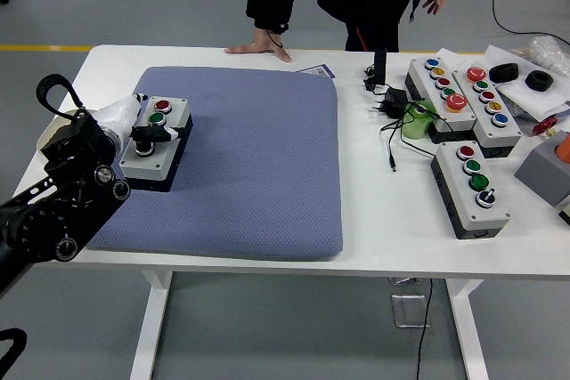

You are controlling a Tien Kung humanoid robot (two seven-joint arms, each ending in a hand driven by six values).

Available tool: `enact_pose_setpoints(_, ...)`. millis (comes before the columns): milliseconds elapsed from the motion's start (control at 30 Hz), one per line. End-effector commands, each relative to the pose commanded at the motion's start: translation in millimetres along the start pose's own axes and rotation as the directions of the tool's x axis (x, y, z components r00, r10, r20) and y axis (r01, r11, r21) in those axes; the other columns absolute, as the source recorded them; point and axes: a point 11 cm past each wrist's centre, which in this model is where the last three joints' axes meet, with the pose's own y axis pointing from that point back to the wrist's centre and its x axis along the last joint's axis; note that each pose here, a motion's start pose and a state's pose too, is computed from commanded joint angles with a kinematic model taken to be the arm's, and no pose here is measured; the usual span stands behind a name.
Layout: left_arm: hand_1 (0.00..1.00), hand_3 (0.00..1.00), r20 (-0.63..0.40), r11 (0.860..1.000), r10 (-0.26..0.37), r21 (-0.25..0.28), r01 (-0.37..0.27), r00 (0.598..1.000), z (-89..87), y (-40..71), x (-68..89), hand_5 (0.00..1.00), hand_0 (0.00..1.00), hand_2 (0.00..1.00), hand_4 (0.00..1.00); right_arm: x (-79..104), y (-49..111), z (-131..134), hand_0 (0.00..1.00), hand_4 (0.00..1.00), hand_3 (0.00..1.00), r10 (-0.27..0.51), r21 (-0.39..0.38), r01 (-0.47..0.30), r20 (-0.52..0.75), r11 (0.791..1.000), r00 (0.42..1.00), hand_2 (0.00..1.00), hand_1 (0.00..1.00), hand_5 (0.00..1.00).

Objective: Pick up the button,place it on the desk,press the button,press the button

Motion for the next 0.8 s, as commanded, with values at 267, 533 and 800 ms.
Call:
enact_pose_setpoints(267,0.998,0.998,0.012,1.0,0.001,0.023,-0.002,1.0,0.1,-5.1,-3.5,0.654,0.9,0.998,0.998,0.4,-0.4,4,0.779,0.231,0.599,0.001,-0.006,-0.001,0.0,1.0,1.0,0.752,0.754,0.177)
enact_pose_setpoints(533,0.998,0.998,0.05,0.999,0.007,0.043,-0.009,0.999,1.3,-9.4,-9.7,0.547,0.868,0.998,0.998,1.0,-0.3,1,0.779,0.232,0.599,0.001,-0.001,-0.001,0.009,1.0,1.0,0.752,0.754,0.177)
enact_pose_setpoints(800,0.998,0.998,0.095,0.998,0.021,0.064,-0.028,0.995,-1.4,-13.2,-10.7,0.457,0.838,0.998,0.998,1.5,-0.4,2,0.78,0.231,0.599,0.002,-0.001,-0.002,0.01,1.0,1.0,0.752,0.755,0.175)
